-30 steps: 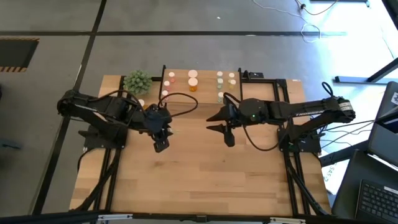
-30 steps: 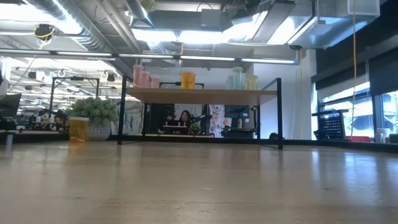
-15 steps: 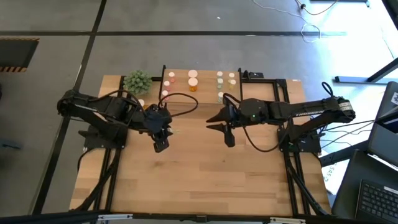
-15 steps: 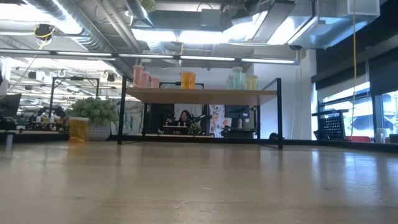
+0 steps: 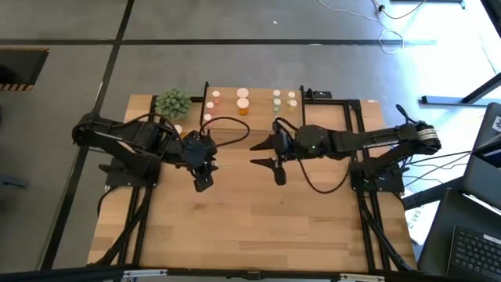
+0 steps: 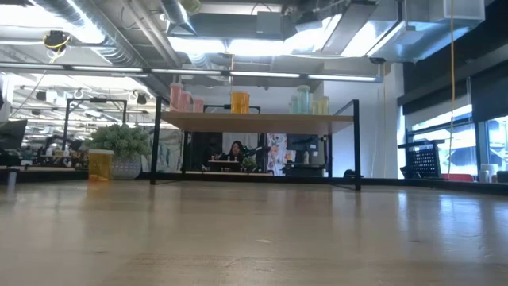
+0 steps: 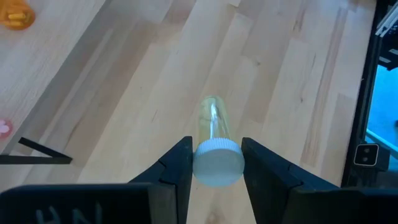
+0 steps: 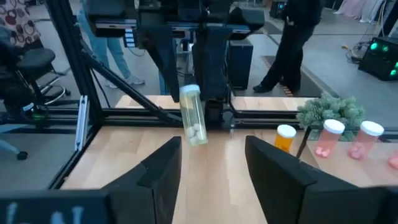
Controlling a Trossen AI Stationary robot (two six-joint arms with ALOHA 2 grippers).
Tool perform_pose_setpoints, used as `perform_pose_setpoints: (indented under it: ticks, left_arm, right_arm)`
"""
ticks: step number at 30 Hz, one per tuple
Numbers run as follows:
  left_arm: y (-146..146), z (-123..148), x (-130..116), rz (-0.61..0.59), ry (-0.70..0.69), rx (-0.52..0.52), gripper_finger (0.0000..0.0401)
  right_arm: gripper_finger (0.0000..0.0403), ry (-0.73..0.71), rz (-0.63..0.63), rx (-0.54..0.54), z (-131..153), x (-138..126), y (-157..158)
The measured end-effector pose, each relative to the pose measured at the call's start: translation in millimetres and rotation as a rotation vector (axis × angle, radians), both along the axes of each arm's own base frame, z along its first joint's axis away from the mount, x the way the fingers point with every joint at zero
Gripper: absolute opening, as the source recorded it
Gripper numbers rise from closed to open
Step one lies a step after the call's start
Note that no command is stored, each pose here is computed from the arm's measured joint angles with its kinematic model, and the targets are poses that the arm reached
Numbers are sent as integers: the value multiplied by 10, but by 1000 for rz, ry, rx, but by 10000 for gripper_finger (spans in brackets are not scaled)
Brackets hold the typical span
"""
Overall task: Pick and place medicine bottles onto shelf by color
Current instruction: Put the yellow medicine bottle on the shelf, aligned with the other yellow medicine bottle
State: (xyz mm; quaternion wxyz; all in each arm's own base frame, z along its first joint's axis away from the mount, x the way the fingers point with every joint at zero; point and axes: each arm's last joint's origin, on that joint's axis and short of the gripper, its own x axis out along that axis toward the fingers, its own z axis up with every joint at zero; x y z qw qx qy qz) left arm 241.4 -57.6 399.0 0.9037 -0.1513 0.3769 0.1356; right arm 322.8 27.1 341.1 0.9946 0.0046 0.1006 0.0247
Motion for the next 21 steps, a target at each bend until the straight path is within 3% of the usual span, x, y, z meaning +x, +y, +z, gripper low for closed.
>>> perform_pose_setpoints:
  ticks: [12, 21]
  left_arm:
    - [-3, 23, 25, 6, -36, 5, 113]
    - [3, 28, 27, 21, -45, 21, 113]
  right_arm:
    - [182, -21, 3, 0, -340, 378, 34]
    - [182, -30, 55, 8, -473, 498, 60]
